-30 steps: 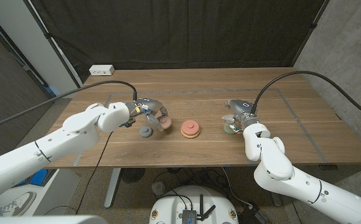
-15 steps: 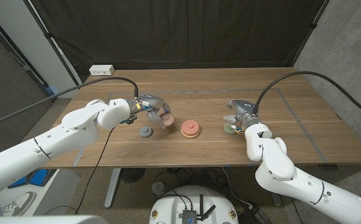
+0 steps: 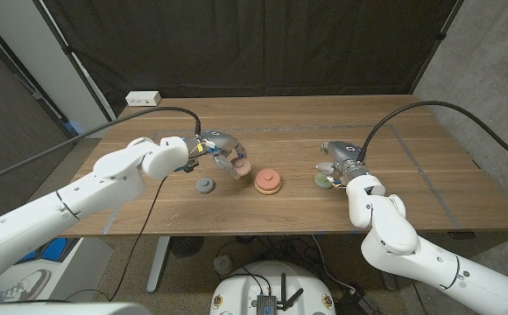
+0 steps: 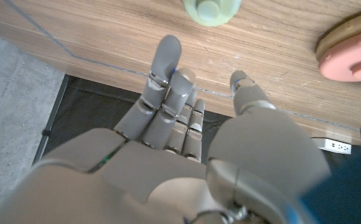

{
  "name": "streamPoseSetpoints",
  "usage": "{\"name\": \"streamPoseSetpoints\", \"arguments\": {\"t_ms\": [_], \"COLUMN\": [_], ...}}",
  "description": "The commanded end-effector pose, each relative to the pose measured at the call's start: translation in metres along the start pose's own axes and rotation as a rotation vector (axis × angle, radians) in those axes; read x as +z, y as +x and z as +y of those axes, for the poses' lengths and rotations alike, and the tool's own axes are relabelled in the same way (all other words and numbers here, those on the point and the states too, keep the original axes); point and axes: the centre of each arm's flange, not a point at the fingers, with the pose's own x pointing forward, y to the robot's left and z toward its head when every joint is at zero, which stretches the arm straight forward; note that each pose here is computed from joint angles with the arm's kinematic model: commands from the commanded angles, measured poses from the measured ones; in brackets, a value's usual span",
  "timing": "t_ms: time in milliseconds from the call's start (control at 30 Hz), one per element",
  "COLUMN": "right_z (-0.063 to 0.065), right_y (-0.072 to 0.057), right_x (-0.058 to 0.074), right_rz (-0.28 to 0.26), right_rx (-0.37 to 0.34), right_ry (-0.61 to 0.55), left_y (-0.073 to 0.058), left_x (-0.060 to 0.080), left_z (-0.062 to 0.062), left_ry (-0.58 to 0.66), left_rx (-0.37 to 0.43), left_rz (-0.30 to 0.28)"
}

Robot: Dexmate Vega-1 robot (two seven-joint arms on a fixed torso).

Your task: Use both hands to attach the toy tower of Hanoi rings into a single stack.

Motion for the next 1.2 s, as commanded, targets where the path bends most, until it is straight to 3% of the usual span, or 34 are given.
{"name": "streamPoseSetpoints", "arguments": {"t_ms": [33, 700, 1200], "right_z": [-0.001, -0.001, -0.003], "right_y": [-0.002, -0.004, -0.004], "right_x": [-0.005, -0.012, -0.013], "right_rz": [0.013, 0.022, 0.027], "right_rx": [0.007, 0.012, 0.005], "right_ry": [0.004, 0.016, 0.016], "left_y": [0.016, 0.041, 0.055], "left_x": [0.012, 0.025, 0.040], "left_z": [0.006, 0.015, 0.011], "left_ry": [0.010, 0.025, 0.038], "left_rx": [-0.006, -0.053, -0.076], "left_rz": [-0.048, -0.112, -0.162]}}
